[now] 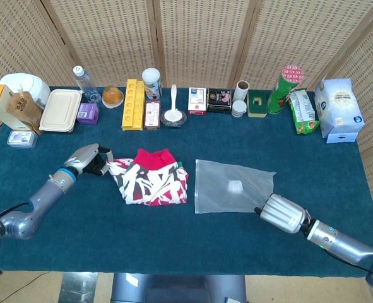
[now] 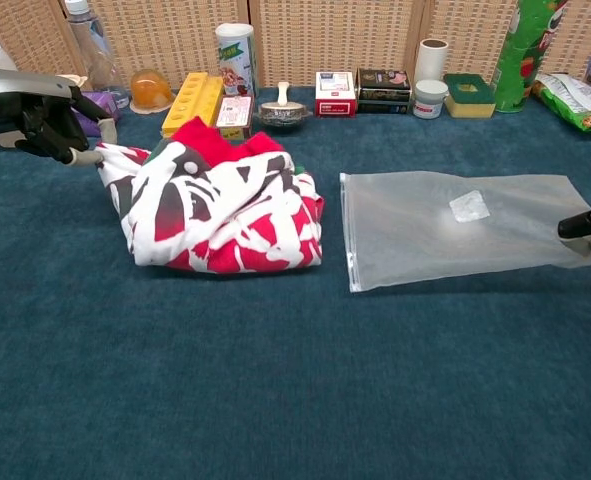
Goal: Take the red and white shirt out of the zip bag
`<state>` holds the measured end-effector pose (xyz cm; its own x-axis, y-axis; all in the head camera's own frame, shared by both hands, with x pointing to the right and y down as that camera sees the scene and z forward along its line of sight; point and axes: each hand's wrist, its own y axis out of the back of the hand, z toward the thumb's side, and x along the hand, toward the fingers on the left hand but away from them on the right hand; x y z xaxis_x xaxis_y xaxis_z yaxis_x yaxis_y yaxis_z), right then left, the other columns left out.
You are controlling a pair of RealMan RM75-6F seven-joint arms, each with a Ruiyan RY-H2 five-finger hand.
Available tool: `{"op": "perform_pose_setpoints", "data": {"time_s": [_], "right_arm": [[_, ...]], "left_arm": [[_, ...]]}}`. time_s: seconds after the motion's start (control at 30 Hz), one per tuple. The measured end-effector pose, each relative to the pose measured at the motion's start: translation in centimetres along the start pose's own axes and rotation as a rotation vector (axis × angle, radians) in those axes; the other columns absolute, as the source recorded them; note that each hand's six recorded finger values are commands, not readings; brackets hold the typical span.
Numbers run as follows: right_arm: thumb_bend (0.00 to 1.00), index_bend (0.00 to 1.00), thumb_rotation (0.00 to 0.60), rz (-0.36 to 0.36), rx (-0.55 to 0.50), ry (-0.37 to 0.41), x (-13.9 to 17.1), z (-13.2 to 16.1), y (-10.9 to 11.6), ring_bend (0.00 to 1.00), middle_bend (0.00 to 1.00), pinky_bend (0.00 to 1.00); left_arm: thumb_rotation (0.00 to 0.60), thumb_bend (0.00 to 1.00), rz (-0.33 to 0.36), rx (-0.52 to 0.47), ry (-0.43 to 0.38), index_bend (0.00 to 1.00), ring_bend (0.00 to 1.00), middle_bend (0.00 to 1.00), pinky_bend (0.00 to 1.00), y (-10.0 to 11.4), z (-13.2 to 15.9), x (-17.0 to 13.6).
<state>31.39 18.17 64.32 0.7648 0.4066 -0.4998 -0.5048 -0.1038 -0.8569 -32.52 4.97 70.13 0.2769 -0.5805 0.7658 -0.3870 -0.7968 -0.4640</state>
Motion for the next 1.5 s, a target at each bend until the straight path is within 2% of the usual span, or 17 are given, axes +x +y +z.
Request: {"op": "perform_pose_setpoints", "data": {"time_s": [0.13, 0.17, 0.23, 0.3, 0.33, 0.37, 0.4, 0.43, 0.47, 0.5, 0.57, 0.7, 0.9, 1.07, 1.3, 1.43, 1.5], "right_arm": [[0.63, 0.81, 0.600, 0.006, 0.001, -0.020, 0.3, -0.5, 0.0, 1.00, 0.94, 1.00], [0.62, 0.79, 0.600, 0.006, 0.001, -0.023, 0.3, -0.6, 0.0, 1.00, 0.93, 1.00], [0.54, 0.70, 0.600, 0.003, 0.010, -0.027, 0.3, -0.7, 0.0, 1.00, 0.89, 1.00], [0.43, 0.57, 0.600, 0.002, 0.021, -0.037, 0.4, -0.9, 0.1, 1.00, 0.82, 1.00], [0.38, 0.52, 0.600, 0.002, 0.022, -0.051, 0.4, -1.1, 0.1, 0.99, 0.79, 1.00], [0.31, 0.43, 0.584, 0.003, 0.022, -0.062, 0.4, -1.3, 0.0, 0.97, 0.72, 0.99], [0.24, 0.36, 0.539, 0.004, 0.023, -0.075, 0.5, -1.5, 0.1, 0.92, 0.65, 0.97], [0.19, 0.32, 0.498, 0.005, 0.024, -0.093, 0.5, -1.8, 0.1, 0.89, 0.61, 0.95], [0.14, 0.25, 0.426, 0.006, 0.024, -0.106, 0.6, -2.0, 0.1, 0.84, 0.56, 0.91], [0.10, 0.19, 0.370, 0.006, 0.021, -0.119, 0.6, -2.2, 0.1, 0.80, 0.51, 0.88], [0.07, 0.12, 0.313, 0.011, 0.010, -0.145, 0.7, -2.5, 0.1, 0.75, 0.47, 0.84], [0.06, 0.09, 0.204, 0.014, -0.016, -0.182, 0.8, -2.8, 0.3, 0.66, 0.41, 0.78], [0.05, 0.07, 0.184, 0.008, -0.079, -0.222, 1.3, -3.1, 0.7, 0.61, 0.38, 0.74], [0.05, 0.08, 0.185, -0.047, -0.139, -0.283, 2.0, -4.1, 1.7, 0.60, 0.37, 0.73], [0.11, 0.15, 0.181, -0.148, -0.258, -0.405, 3.6, -6.0, 3.0, 0.64, 0.38, 0.75], [0.16, 0.19, 0.180, -0.182, -0.338, -0.497, 5.1, -6.9, 2.9, 0.64, 0.39, 0.75], [0.20, 0.24, 0.183, -0.191, -0.370, -0.551, 6.0, -7.4, 2.7, 0.63, 0.40, 0.74]], "left_arm": [[0.600, 0.49, 0.003, 0.004, 0.002, 0.78, 0.97, 1.00, 0.92, 0.0, -0.2, 0.1], [0.600, 0.47, 0.004, 0.003, 0.002, 0.75, 0.92, 0.99, 0.89, 0.0, -0.3, 0.1], [0.600, 0.42, 0.001, 0.006, 0.004, 0.61, 0.73, 0.86, 0.78, -0.1, -0.4, 0.1], [0.600, 0.33, -0.021, 0.013, 0.007, 0.28, 0.35, 0.52, 0.52, -0.4, -0.3, 0.1], [0.600, 0.31, -0.035, 0.021, 0.007, 0.22, 0.28, 0.45, 0.46, -0.6, -0.3, 0.0], [0.600, 0.27, -0.048, 0.031, 0.006, 0.12, 0.18, 0.35, 0.36, -0.7, -0.2, -0.1], [0.600, 0.23, -0.061, 0.046, 0.004, 0.06, 0.10, 0.27, 0.27, -0.8, -0.1, -0.3], [0.600, 0.21, -0.066, 0.056, 0.001, 0.04, 0.06, 0.23, 0.23, -0.7, 0.0, -0.4], [0.600, 0.17, -0.068, 0.066, -0.003, 0.02, 0.03, 0.19, 0.18, -0.6, 0.1, -0.6], [0.600, 0.16, -0.068, 0.078, -0.008, 0.01, 0.02, 0.18, 0.16, -0.4, 0.2, -0.7], [0.600, 0.14, -0.061, 0.086, -0.015, 0.00, 0.00, 0.16, 0.12, -0.2, 0.3, -0.9], [0.600, 0.13, -0.027, 0.099, -0.032, 0.00, 0.00, 0.15, 0.10, 0.4, 0.3, -1.6], [0.600, 0.13, 0.059, 0.104, -0.059, 0.00, 0.00, 0.16, 0.10, 1.7, 0.1, -3.6], [0.600, 0.13, 0.127, 0.082, -0.061, 0.00, 0.00, 0.15, 0.10, 2.7, -0.6, -5.8], [0.600, 0.15, 0.211, 0.043, -0.036, 0.01, 0.00, 0.15, 0.12, 3.2, -2.5, -10.3], [0.600, 0.18, 0.269, 0.036, -0.018, 0.06, 0.00, 0.15, 0.13, 3.3, -3.7, -12.8], [0.600, 0.20, 0.303, 0.050, 0.010, 0.09, 0.00, 0.16, 0.13, 3.2, -5.0, -14.4]]}}
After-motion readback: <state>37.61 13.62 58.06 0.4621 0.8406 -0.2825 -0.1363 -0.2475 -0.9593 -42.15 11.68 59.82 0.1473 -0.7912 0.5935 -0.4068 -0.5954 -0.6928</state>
